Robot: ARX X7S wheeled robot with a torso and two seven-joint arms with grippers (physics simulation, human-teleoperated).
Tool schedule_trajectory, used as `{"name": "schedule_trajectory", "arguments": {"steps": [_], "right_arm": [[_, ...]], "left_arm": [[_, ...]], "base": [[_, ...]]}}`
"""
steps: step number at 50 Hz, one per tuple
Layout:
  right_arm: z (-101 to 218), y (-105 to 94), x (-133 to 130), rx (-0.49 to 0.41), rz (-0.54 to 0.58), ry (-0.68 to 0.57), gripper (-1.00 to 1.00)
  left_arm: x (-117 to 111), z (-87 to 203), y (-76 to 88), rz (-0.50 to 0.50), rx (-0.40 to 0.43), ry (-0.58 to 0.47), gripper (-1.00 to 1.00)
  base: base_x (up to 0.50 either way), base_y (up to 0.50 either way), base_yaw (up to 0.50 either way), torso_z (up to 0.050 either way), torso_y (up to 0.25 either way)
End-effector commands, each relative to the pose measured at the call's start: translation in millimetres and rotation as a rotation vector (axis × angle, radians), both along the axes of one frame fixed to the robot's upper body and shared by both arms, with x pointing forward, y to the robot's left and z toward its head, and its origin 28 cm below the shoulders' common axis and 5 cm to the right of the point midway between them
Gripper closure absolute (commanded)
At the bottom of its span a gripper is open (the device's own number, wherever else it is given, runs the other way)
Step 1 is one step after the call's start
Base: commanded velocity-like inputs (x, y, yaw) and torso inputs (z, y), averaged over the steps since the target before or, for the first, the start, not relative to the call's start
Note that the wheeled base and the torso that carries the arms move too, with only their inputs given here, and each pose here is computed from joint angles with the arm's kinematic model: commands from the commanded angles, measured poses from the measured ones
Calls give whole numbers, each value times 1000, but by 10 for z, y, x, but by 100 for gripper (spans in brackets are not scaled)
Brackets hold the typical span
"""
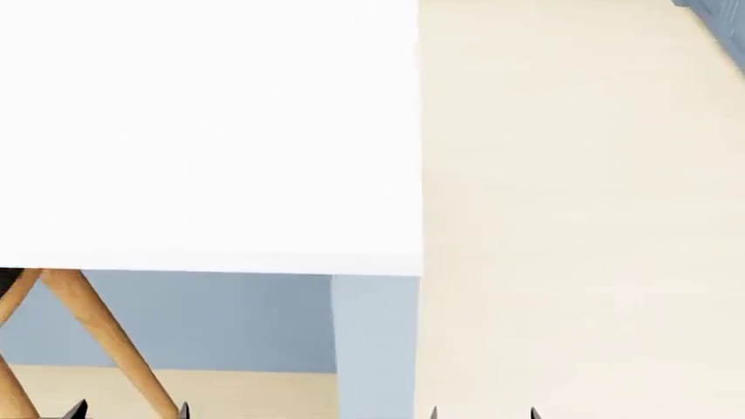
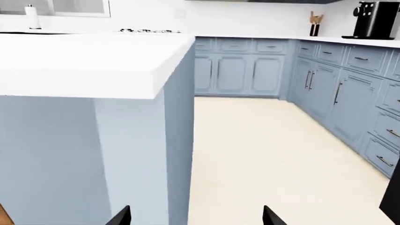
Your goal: Place the cup inside the bowl on the dining table and move the bowl to any counter.
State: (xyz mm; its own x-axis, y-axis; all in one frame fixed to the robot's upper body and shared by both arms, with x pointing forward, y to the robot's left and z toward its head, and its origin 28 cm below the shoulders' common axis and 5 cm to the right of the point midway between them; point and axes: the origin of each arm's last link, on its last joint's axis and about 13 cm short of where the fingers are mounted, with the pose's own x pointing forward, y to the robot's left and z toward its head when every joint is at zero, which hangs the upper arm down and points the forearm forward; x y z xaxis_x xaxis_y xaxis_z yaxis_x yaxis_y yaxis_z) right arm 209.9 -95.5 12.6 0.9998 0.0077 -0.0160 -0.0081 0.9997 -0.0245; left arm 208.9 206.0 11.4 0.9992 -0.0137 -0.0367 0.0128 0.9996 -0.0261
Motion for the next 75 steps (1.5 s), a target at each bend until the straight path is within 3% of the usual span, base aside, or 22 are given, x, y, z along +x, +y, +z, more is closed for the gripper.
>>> {"name": "schedule_trajectory", "arguments": {"steps": [1, 45, 75], "right_arm": [[1, 1, 2, -4, 1, -2, -100], [4, 0, 2, -7, -1, -2, -100], [8, -1, 3, -6, 3, -12, -100]], "left_arm": [[10, 3, -7, 1, -1, -1, -100], [-8, 6, 10, 0, -6, -4, -100], [-10, 8, 8, -2, -6, -1, -100]], "base": [[-27, 500, 0, 0, 0], [-174, 500, 0, 0, 0], [-15, 499, 0, 0, 0]]}}
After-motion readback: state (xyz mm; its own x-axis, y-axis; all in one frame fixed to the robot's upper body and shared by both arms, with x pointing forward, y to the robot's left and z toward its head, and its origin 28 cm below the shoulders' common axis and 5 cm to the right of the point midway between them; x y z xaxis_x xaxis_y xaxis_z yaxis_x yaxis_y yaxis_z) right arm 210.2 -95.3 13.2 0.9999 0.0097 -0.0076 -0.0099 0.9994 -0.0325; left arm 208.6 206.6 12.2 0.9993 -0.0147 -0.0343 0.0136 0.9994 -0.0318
